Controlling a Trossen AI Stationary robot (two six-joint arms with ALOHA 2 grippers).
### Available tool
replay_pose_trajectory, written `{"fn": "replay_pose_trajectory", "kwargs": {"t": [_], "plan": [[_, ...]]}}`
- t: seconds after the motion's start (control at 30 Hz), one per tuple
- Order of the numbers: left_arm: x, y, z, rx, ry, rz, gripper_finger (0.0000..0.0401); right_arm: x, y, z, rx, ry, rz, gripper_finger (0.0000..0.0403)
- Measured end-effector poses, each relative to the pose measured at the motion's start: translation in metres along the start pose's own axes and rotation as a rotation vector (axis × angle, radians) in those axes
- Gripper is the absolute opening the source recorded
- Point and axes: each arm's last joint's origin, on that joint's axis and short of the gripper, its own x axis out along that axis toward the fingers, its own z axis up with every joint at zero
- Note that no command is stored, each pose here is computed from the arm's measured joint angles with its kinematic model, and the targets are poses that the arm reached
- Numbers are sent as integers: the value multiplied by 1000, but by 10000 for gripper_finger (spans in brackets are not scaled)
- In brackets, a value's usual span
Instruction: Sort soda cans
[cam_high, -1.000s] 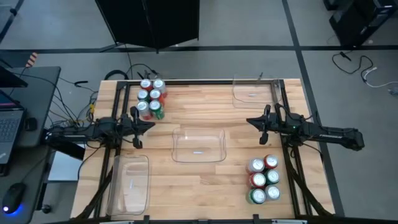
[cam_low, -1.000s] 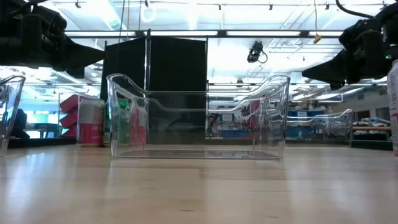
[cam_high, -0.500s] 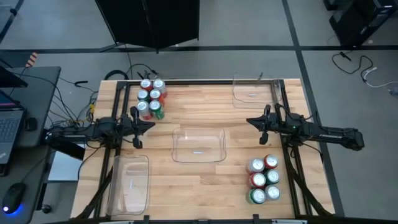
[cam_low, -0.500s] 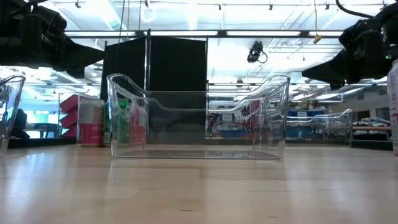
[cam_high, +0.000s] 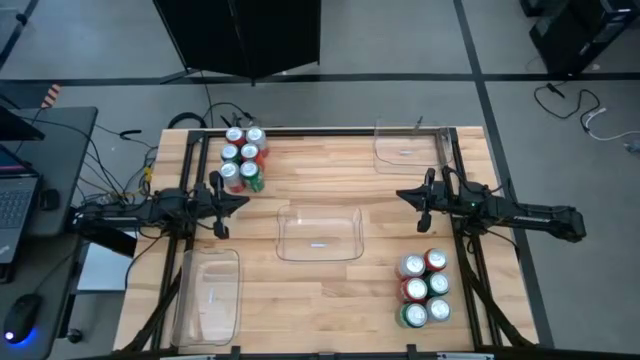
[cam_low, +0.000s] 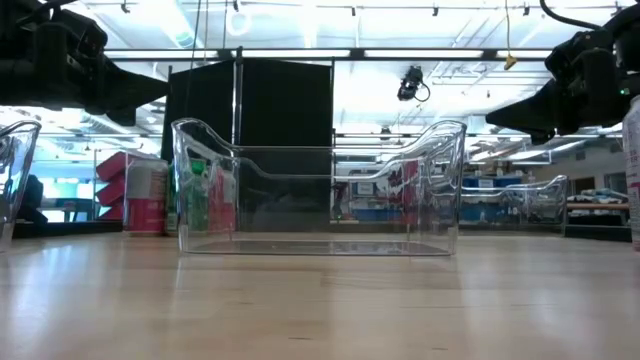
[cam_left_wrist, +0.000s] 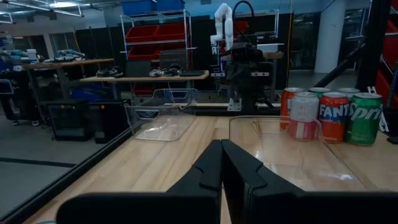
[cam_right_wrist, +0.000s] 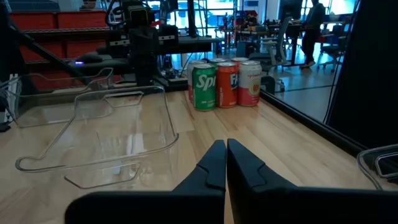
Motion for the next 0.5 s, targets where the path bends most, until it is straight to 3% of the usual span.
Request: {"fn": "replay_pose_trajectory", "kwargs": {"t": [0.5], "plan": [[0, 0, 1, -2, -10, 0, 11, 0, 0, 0, 0, -3, 0, 2]]}}
